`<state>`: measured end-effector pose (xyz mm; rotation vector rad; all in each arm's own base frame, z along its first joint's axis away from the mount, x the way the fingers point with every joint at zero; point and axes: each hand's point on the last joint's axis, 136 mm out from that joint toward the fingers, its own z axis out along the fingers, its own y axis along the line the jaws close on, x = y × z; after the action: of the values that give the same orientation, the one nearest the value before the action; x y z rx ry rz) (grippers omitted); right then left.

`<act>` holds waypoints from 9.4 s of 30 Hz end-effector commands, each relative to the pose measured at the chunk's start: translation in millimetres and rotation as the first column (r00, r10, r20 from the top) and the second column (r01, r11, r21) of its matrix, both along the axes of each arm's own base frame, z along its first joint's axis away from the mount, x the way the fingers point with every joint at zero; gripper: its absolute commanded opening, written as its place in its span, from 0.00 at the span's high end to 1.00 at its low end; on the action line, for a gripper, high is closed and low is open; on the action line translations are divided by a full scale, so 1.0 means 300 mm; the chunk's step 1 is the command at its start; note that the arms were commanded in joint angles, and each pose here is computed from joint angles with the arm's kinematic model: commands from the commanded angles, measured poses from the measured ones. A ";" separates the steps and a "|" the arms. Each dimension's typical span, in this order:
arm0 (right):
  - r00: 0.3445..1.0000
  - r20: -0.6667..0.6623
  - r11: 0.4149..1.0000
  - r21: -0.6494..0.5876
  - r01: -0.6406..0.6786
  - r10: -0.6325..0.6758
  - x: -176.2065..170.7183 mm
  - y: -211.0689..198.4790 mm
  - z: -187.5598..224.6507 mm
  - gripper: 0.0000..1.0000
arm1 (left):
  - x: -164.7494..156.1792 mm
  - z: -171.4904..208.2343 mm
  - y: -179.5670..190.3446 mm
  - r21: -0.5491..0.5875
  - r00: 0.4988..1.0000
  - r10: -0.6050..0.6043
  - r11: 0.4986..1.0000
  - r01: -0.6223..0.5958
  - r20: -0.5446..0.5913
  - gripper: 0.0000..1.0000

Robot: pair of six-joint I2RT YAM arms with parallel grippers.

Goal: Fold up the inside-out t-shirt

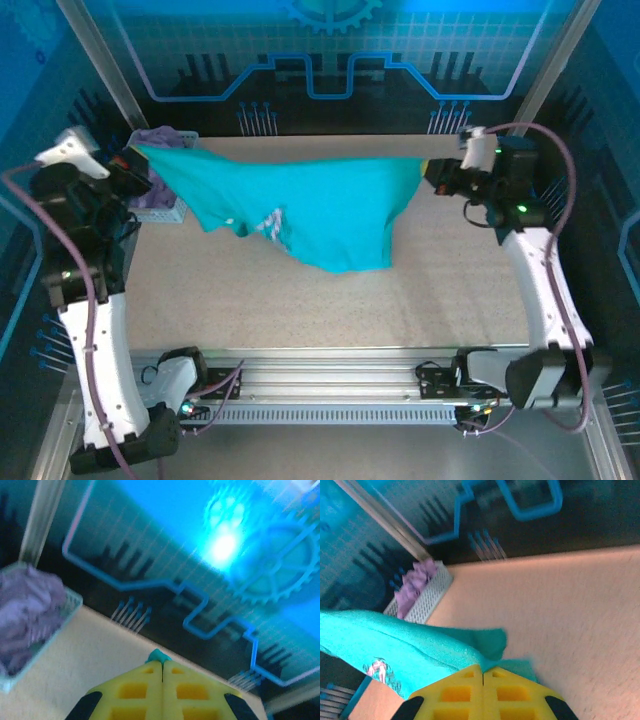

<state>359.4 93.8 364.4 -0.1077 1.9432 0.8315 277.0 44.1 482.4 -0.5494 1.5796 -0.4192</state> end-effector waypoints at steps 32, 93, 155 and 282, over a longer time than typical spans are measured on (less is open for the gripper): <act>0.872 0.428 0.938 -0.130 0.322 -0.240 -0.188 -0.120 0.603 1.00 | -0.055 0.481 -0.078 0.107 0.944 -0.071 0.994 0.038 0.323 1.00; 0.494 -0.708 0.821 -0.570 0.020 -0.504 -0.337 -0.178 -1.093 0.50 | 0.111 -1.257 -1.286 0.015 0.330 -0.710 0.410 0.912 -0.622 0.33; 0.625 -0.543 0.492 -0.826 -0.276 -0.560 -0.153 -0.170 -1.041 0.74 | -0.030 -1.533 -1.197 -0.120 0.133 -0.687 0.308 0.944 -0.715 1.00; 0.648 -0.661 0.882 -0.469 0.037 -0.378 0.128 -0.226 -0.984 1.00 | -0.081 -1.448 -1.068 0.059 0.314 -0.340 0.590 0.806 -0.886 0.96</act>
<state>399.7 16.7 73.1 0.3008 2.8083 0.2413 252.1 -255.8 32.7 0.4160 2.7601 -0.1709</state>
